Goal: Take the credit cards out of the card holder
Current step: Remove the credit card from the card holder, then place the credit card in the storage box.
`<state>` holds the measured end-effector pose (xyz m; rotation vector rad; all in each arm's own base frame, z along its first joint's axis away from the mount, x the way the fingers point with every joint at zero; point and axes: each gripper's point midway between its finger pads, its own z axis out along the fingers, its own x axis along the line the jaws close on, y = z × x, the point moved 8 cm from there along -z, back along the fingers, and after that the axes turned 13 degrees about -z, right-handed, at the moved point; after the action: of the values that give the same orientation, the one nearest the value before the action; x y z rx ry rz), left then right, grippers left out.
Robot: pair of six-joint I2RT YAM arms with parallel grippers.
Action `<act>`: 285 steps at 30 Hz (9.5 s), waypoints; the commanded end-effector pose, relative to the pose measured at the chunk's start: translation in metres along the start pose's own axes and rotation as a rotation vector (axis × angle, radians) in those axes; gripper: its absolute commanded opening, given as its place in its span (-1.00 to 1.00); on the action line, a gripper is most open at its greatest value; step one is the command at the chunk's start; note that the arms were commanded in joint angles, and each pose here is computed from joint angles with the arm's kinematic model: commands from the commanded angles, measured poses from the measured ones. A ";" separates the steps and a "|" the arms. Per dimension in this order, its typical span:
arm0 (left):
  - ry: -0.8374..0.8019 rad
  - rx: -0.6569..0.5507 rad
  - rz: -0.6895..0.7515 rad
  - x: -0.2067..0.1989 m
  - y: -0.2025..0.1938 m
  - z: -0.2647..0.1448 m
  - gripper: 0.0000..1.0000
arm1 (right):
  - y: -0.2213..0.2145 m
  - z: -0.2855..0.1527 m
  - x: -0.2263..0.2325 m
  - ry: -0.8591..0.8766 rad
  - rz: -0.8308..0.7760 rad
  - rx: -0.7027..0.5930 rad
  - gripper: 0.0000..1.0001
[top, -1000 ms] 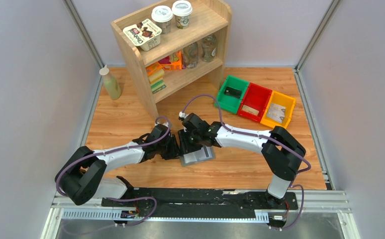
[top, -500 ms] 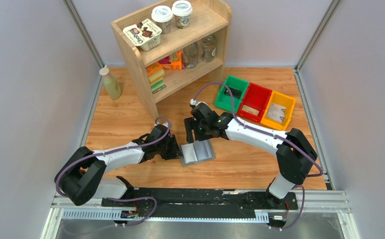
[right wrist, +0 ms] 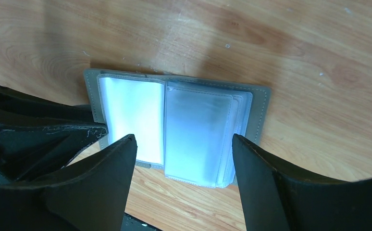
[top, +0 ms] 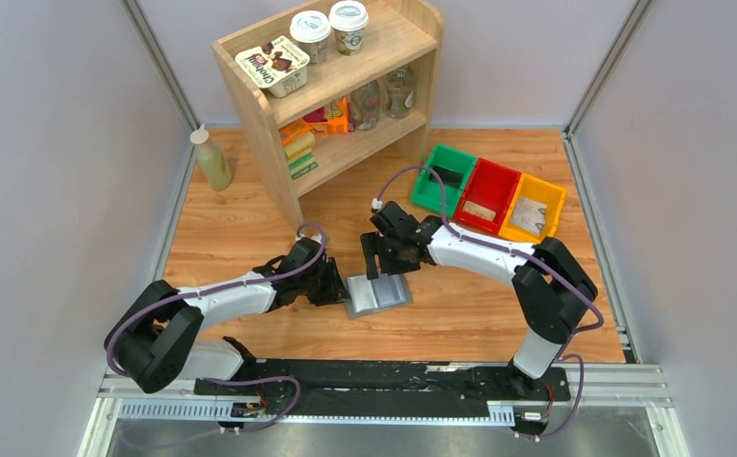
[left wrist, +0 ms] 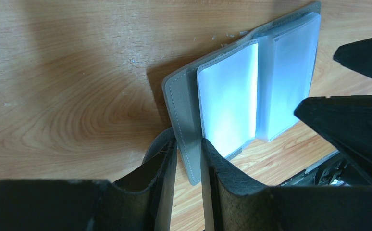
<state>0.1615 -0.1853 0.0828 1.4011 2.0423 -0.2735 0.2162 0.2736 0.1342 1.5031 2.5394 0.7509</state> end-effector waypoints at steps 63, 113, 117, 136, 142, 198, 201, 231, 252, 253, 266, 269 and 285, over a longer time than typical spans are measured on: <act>-0.275 -0.047 -0.004 -0.100 0.040 -0.038 -0.06 | 0.005 -0.012 -0.040 0.281 0.122 -0.146 0.05; -0.320 -0.026 -0.154 -0.072 0.011 0.018 -0.39 | -0.044 0.030 -0.048 0.345 0.176 -0.044 -0.59; -0.337 -0.015 -0.146 -0.074 0.010 0.018 -0.39 | -0.044 0.030 -0.047 0.347 0.181 -0.045 -0.59; -0.241 0.017 -0.167 -0.049 -0.001 0.032 -0.31 | -0.047 0.034 -0.047 0.358 0.200 -0.039 -0.59; -0.332 -0.009 -0.146 -0.057 0.001 0.023 -0.57 | -0.050 0.036 -0.047 0.356 0.204 -0.034 -0.59; -0.064 -0.140 0.091 -0.017 0.003 -0.027 -1.00 | 0.004 -0.027 -0.042 0.309 0.172 -0.170 -0.28; -0.096 -0.161 0.138 -0.026 0.008 -0.035 -1.00 | 0.008 -0.040 -0.042 0.287 0.191 -0.194 -0.04; -0.132 -0.544 1.242 -0.126 0.006 -0.103 -0.99 | 0.033 -0.134 -0.013 0.427 0.654 -0.280 0.43; -0.118 -0.612 1.468 -0.158 -0.006 -0.089 -0.99 | 0.032 -0.112 -0.012 0.416 0.694 -0.240 -0.54; -0.112 -0.612 1.466 -0.157 -0.006 -0.087 -0.99 | 0.033 -0.111 -0.013 0.411 0.696 -0.243 -0.66; -0.089 -0.514 1.139 -0.146 0.013 -0.092 -0.16 | 0.031 -0.122 -0.071 0.202 0.585 -0.403 -1.00; -0.158 -0.409 0.963 -0.137 0.018 -0.093 -0.05 | 0.025 -0.131 -0.105 0.079 0.560 -0.436 -1.00; -0.159 -0.238 0.511 -0.086 0.048 -0.080 0.61 | -0.013 -0.173 -0.294 -0.547 0.725 -0.369 -1.00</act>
<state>0.1934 -0.1938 0.2069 1.7009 1.4033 0.2335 0.2880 -0.0177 0.2323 2.1555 1.3649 0.7608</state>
